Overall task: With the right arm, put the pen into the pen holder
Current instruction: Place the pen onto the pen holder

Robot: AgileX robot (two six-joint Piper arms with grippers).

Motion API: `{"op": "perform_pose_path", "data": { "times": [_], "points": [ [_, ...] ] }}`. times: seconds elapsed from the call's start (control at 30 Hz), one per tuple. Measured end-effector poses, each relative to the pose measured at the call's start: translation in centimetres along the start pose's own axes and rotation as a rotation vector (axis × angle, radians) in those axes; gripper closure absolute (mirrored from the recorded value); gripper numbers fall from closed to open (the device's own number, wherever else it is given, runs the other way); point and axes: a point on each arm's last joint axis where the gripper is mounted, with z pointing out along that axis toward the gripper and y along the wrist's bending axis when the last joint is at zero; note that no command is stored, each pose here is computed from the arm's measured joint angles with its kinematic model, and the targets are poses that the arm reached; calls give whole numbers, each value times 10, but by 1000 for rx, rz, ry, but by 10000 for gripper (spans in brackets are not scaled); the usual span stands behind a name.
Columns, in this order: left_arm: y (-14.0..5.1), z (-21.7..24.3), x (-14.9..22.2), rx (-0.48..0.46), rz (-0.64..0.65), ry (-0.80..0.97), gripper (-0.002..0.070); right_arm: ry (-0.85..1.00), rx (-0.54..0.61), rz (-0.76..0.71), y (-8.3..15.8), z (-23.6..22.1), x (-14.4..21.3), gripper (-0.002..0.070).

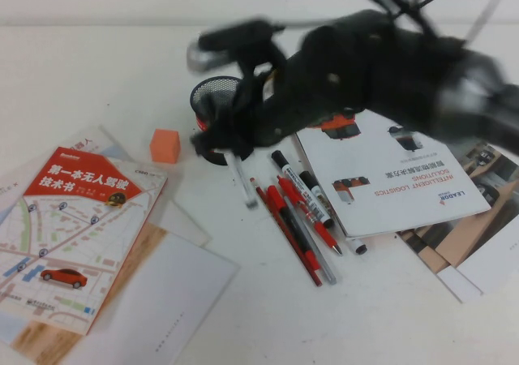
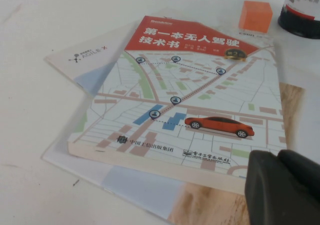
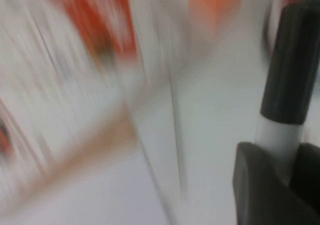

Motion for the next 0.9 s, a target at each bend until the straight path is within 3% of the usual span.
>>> {"op": "perform_pose_path", "data": {
  "times": [0.17, 0.4, 0.53, 0.9],
  "points": [
    [0, 0, 0, 0, 0, 0, 676, -414, 31, 15, -6, -30, 11, 561],
    [0, 0, 0, 0, 0, 0, 676, -936, -175, -154, -20, -22, 20, 562],
    [0, 0, 0, 0, 0, 0, 676, -1002, -131, -215, -26, 6, 20, 562],
    [0, 0, 0, 0, 0, 0, 676, -994, -46, -214, -56, 71, -6, 562]
  ]
}}
